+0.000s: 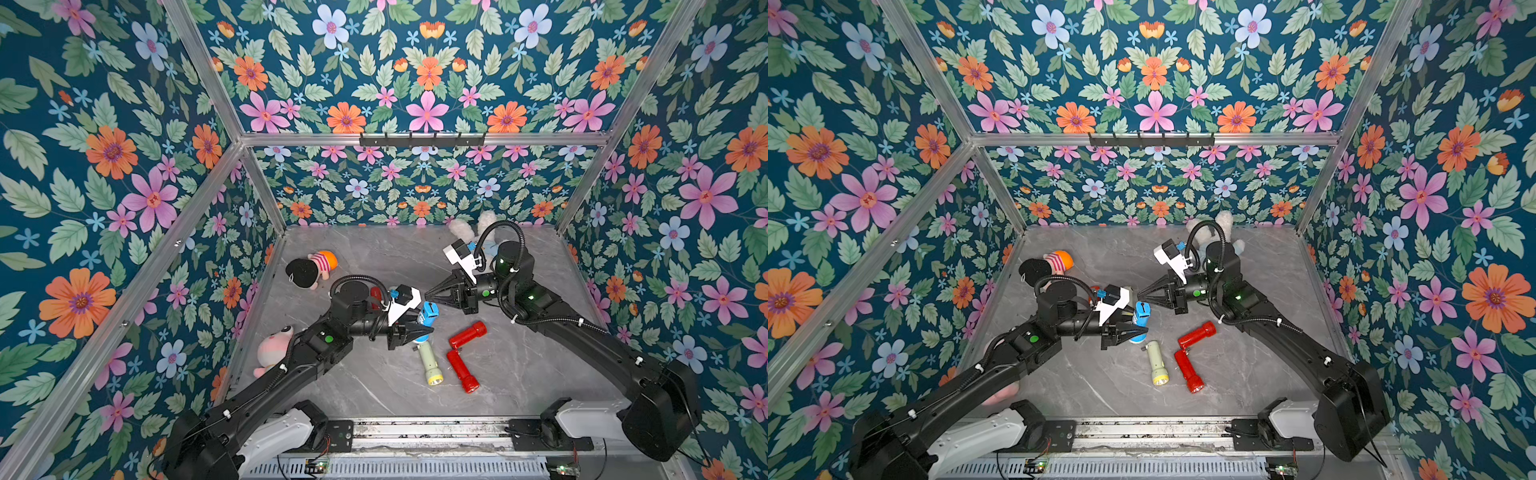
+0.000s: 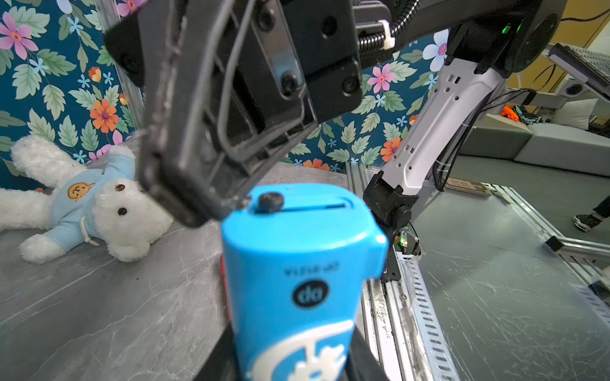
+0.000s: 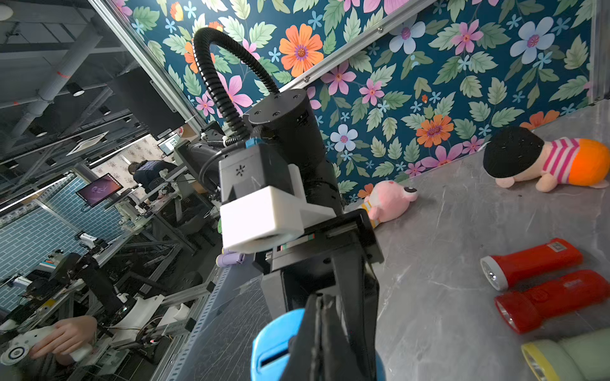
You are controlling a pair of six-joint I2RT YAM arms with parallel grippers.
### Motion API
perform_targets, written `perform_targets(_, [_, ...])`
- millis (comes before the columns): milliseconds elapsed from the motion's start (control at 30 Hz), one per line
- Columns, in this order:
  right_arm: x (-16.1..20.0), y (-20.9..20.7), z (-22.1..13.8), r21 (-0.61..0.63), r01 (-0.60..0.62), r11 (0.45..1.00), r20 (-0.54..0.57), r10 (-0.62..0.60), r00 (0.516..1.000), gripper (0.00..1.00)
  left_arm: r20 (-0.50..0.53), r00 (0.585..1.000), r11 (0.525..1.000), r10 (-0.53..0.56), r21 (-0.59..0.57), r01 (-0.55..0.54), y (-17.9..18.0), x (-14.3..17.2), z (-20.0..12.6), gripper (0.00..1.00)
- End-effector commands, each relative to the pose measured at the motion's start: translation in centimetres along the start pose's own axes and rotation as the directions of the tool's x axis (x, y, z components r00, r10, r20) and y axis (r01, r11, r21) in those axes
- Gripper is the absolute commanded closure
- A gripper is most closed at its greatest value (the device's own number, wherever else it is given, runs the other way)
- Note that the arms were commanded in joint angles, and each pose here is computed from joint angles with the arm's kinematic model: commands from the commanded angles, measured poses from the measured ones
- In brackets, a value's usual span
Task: Close the plug at the bottom of the flashlight
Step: Close the plug of the flashlight.
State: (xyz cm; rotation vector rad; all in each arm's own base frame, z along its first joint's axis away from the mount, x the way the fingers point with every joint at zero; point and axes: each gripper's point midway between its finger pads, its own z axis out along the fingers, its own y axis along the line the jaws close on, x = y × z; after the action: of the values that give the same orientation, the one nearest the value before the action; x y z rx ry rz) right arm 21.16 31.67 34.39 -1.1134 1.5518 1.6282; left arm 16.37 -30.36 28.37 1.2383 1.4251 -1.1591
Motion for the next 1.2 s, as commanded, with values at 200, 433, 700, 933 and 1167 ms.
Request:
perform_targets(200, [-0.4,-5.5,-0.2,0.252,-0.098,0.963,0.04,0.09,0.995,0.92,0.096,0.99,0.994,0.1,0.024,-0.102,-0.8,-3.1,-0.4,1.0])
perform_targets(433, [0.2,-11.5,-5.3,0.6,-0.187,0.778,0.157,0.114,0.981,0.89,0.085,0.992,0.995,0.088,-0.052,-0.084,0.1,-3.0,-0.9,1.0])
perform_targets(700, [2.4,-12.6,-10.3,0.794,-0.196,0.575,0.187,0.076,0.98,0.86,0.051,0.998,0.926,-0.036,-0.374,0.053,7.0,-2.6,-0.9,1.0])
perform_targets(933, [4.1,-12.1,-12.7,0.837,-0.234,0.494,0.211,0.103,0.972,0.86,0.014,0.98,0.834,-0.201,-0.523,0.178,12.5,-0.4,0.8,1.0])
perform_targets(1167, [6.9,-12.2,-14.4,0.865,-0.28,0.416,0.225,0.176,0.958,0.85,0.056,0.898,0.57,-0.437,-0.755,0.325,19.3,4.2,1.0,1.0])
